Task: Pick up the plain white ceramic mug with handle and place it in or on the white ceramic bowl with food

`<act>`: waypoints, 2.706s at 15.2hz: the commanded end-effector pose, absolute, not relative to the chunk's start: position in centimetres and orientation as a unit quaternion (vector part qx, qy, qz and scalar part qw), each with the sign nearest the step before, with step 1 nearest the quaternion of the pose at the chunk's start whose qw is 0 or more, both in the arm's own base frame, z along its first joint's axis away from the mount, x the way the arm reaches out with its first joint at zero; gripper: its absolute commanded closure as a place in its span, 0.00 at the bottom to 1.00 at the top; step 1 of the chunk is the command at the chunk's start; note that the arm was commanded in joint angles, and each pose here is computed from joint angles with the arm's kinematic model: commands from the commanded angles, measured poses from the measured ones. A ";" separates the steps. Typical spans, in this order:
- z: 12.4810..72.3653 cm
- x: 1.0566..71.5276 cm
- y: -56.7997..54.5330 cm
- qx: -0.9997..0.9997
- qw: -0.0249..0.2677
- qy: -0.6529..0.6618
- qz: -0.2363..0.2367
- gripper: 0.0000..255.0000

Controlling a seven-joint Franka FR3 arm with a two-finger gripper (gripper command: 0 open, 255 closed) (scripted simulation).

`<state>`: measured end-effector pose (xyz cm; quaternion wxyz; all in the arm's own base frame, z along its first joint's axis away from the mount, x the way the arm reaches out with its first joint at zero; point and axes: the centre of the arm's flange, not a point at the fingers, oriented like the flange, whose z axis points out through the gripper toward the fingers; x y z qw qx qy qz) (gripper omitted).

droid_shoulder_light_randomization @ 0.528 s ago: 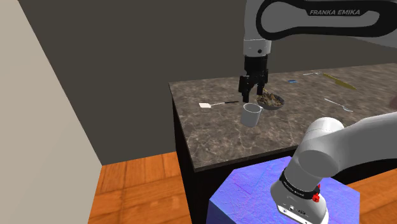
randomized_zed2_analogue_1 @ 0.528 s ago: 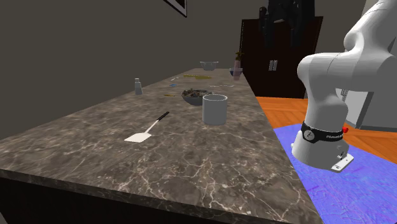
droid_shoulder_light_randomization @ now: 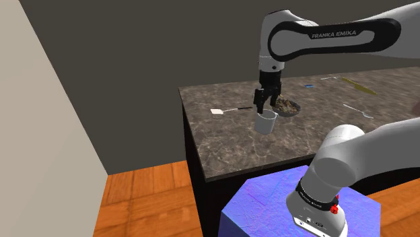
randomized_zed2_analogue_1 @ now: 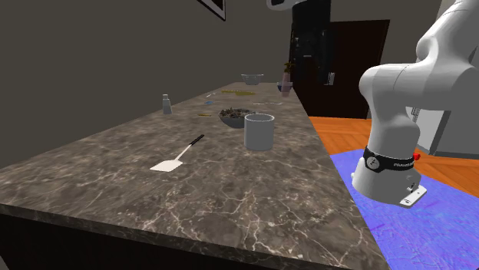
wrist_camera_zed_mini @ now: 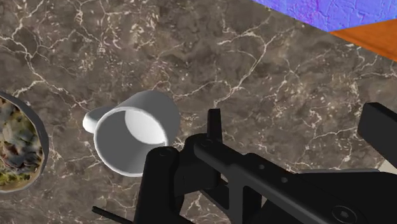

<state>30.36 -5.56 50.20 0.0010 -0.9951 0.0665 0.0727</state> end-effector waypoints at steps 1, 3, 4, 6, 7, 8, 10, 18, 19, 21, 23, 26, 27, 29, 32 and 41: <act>48.4 31.0 -7.2 -0.996 0.000 0.063 0.065 0.00; 46.7 31.5 -9.0 -0.996 -0.001 0.060 0.059 0.00; 45.8 31.8 -9.9 -0.997 -0.002 0.059 0.056 0.00; 44.1 32.4 -11.6 -0.997 -0.003 0.056 0.050 0.00; 43.2 32.7 -12.5 -0.997 -0.003 0.054 0.047 0.00; 42.3 33.0 -13.4 -0.998 -0.004 0.053 0.044 0.00; 40.6 33.6 -15.2 -0.998 -0.005 0.050 0.039 0.00; 35.9 34.3 -17.4 -0.998 -0.006 0.046 0.031 0.00; 35.4 34.3 -17.4 -0.998 -0.006 0.046 0.031 0.00; 34.5 34.2 -17.4 -0.998 -0.006 0.046 0.031 0.00; 34.5 34.2 -17.4 -0.998 -0.006 0.046 0.031 0.00; 34.5 34.2 -17.4 -0.998 -0.006 0.046 0.031 0.00; 34.5 34.2 -17.4 -0.998 -0.006 0.046 0.031 0.00; 34.6 34.2 -17.4 -0.998 -0.006 0.046 0.031 1.00; 34.6 34.2 -17.4 -0.998 -0.006 0.046 0.031 1.00; 36.1 34.2 -17.4 -0.998 -0.006 0.046 0.031 1.00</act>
